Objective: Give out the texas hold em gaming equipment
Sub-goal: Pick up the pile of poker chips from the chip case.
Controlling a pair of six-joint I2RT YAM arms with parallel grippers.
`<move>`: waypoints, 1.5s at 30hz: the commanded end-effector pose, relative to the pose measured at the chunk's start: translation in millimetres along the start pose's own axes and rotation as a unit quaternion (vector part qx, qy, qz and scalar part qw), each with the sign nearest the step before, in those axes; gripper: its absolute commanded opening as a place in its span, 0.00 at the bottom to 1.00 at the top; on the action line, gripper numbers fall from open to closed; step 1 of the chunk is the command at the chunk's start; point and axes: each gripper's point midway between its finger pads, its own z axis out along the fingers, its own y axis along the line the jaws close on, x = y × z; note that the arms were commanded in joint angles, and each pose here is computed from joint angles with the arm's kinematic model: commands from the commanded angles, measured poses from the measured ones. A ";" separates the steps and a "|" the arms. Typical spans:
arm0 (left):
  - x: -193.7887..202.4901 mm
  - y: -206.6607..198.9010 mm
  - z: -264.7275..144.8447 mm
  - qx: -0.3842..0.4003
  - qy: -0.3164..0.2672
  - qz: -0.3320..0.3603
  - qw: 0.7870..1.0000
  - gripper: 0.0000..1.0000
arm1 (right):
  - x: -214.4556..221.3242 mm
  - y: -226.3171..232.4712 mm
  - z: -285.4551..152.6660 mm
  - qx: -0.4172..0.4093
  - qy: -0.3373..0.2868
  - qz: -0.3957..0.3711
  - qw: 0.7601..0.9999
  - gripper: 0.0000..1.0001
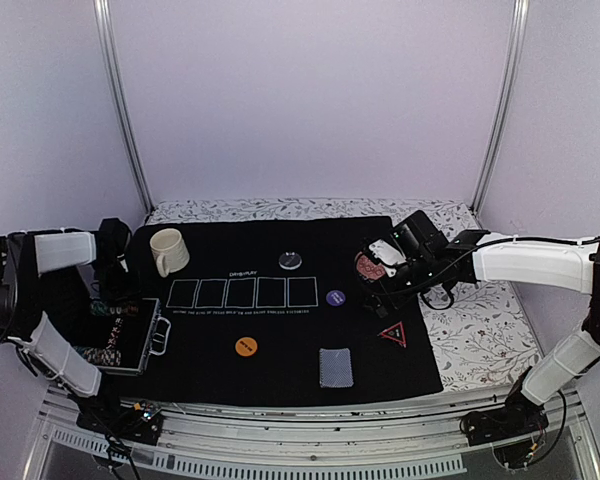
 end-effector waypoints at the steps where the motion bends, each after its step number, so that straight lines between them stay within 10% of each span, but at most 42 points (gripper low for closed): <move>1: 5.8 5.0 8.9 -0.018 0.019 0.009 1.000 0.47 | -3.6 -2.0 0.5 0.000 0.002 0.001 1.000 0.99; 29: 9.9 2.1 15.7 -0.025 0.049 0.020 0.998 0.70 | 0.2 2.8 0.5 -0.014 0.014 0.002 1.000 0.99; 38: 6.7 10.6 16.8 -0.050 0.041 0.027 0.998 0.47 | -1.0 3.9 3.4 -0.017 0.018 0.001 1.000 0.99; 45: -6.2 25.4 3.8 -0.093 0.020 0.024 0.995 0.48 | -2.6 4.8 2.8 -0.020 0.017 0.001 1.000 0.99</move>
